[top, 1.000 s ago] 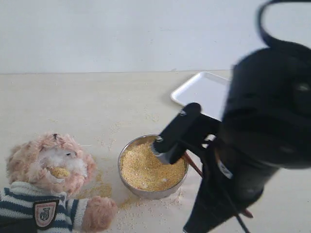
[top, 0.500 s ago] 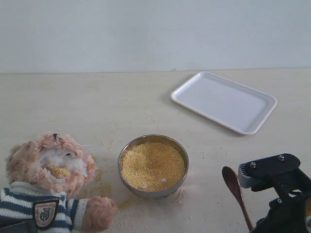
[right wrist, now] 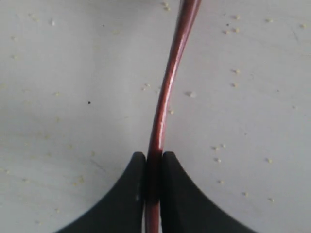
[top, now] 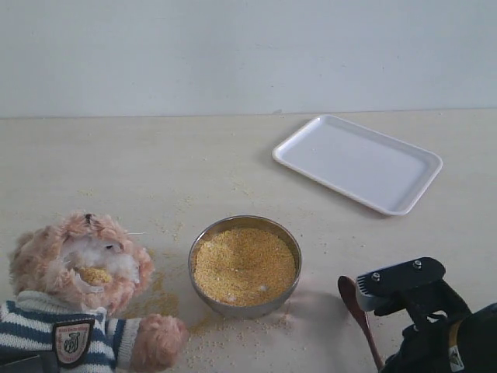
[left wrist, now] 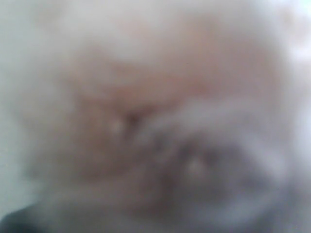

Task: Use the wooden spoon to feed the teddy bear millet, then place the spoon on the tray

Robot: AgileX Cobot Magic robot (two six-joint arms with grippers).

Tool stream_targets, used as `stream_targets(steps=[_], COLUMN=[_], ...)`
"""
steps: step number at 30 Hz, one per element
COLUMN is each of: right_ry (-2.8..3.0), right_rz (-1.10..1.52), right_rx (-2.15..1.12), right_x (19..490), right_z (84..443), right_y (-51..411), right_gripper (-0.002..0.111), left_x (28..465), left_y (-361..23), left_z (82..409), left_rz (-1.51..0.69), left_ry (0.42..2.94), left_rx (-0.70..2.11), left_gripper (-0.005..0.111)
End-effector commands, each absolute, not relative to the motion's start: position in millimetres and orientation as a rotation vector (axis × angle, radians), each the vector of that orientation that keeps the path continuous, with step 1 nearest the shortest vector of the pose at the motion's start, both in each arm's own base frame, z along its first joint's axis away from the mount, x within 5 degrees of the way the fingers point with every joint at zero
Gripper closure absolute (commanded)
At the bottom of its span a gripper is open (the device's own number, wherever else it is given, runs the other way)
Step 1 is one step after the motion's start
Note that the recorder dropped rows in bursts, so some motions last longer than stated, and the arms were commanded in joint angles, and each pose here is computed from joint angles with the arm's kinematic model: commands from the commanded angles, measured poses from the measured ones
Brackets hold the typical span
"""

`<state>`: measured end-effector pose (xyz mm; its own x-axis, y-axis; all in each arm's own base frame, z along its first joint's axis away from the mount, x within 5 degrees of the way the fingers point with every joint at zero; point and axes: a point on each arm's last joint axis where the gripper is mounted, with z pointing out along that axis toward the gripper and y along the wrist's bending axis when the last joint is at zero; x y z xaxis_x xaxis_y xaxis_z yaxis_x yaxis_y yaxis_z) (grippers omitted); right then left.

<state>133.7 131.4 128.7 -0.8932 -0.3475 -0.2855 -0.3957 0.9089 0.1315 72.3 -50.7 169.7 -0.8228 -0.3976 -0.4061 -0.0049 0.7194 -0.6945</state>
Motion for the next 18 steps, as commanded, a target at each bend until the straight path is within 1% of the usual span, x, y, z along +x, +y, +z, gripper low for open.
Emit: stream_targets(steps=[1, 3, 7, 9, 10, 11, 18], right_ry=[2.829, 2.846, 2.854, 2.854, 2.854, 2.854, 2.855], right_rz=[0.252, 0.238, 0.230, 0.230, 0.230, 0.230, 0.228], right_rx=[-0.568, -0.571, -0.572, -0.572, -0.572, -0.572, -0.576], right_x=[135.7, 136.2, 136.5, 136.5, 136.5, 136.5, 136.3], right_z=[118.5, 113.5, 110.6, 110.6, 110.6, 110.6, 110.6], right_y=[132.0, 132.3, 132.6, 132.6, 132.6, 132.6, 132.4], right_gripper=[0.105, 0.105, 0.083, 0.069, 0.065, 0.063, 0.064], left_x=[72.2, 72.2, 72.4, 72.4, 72.4, 72.4, 72.4], left_y=[-51.4, -51.4, -51.2, -51.2, -51.2, -51.2, -51.2], left_z=[171.1, 171.1, 171.1, 171.1, 171.1, 171.1, 171.1], left_rz=[-0.979, -0.979, -0.977, -0.977, -0.977, -0.977, -0.977], left_ry=[2.361, 2.361, 2.360, 2.360, 2.360, 2.360, 2.360], left_rx=[-0.315, -0.315, -0.317, -0.317, -0.317, -0.317, -0.317], left_gripper=[0.102, 0.102, 0.102, 0.102, 0.102, 0.102, 0.102])
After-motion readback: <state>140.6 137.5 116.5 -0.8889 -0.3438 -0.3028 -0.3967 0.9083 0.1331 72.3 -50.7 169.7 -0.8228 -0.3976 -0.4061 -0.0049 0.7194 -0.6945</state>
